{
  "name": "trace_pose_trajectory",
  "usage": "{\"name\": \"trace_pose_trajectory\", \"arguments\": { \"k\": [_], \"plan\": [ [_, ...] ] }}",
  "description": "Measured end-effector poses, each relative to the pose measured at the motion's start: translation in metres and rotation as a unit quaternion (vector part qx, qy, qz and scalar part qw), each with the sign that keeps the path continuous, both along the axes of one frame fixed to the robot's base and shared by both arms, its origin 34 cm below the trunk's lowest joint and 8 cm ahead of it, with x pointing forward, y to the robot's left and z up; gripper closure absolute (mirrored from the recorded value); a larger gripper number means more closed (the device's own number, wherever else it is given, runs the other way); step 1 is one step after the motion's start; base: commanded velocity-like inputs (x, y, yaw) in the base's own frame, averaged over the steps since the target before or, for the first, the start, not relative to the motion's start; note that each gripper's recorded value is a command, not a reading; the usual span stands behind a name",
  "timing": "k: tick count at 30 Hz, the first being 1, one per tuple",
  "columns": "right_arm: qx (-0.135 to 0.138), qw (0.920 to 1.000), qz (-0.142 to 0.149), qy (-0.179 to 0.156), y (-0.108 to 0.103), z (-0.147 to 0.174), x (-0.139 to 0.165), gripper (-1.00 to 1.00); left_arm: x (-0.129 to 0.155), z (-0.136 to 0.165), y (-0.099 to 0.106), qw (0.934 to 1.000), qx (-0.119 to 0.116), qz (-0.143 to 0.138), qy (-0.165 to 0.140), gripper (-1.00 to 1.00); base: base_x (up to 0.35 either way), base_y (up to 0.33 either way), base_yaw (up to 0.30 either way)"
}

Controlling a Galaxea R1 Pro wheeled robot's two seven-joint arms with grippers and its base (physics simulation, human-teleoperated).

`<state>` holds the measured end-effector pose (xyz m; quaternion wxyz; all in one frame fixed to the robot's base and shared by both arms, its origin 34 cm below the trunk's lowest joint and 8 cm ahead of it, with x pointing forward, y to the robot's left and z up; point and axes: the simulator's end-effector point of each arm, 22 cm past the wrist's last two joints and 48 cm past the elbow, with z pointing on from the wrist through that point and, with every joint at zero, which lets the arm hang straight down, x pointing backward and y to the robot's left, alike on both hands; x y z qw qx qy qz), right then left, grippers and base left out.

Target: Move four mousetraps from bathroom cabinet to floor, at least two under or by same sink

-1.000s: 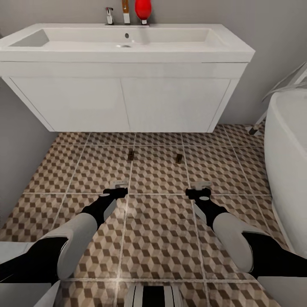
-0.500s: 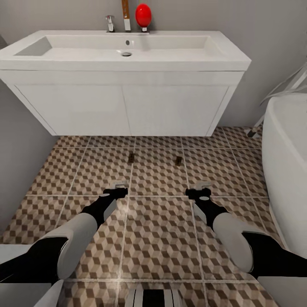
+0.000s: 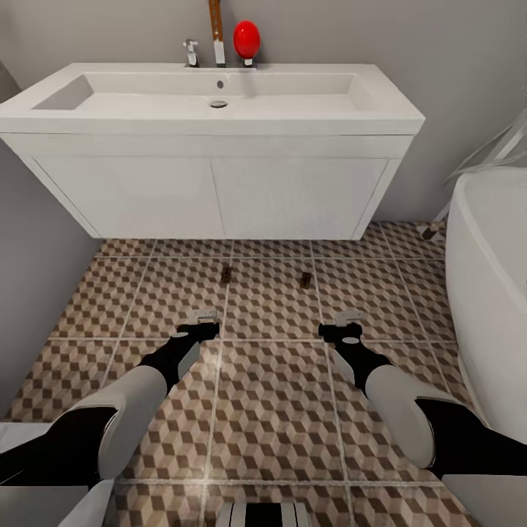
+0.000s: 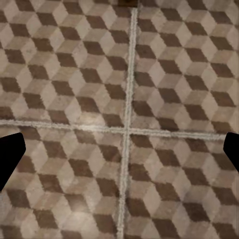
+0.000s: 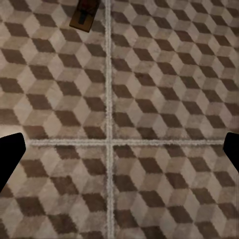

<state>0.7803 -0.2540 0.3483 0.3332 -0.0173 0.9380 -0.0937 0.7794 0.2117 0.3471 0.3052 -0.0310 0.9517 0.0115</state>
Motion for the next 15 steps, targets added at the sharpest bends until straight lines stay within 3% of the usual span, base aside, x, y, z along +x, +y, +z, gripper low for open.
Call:
{"name": "trace_pose_trajectory", "arguments": {
  "k": [15],
  "plan": [
    [0.0,1.0,0.0,0.001,0.0,0.031,0.005,-1.0,0.005,0.031,0.0,1.0,0.0,0.0,0.0,-1.0,0.0,0.0,0.0]
  ]
}}
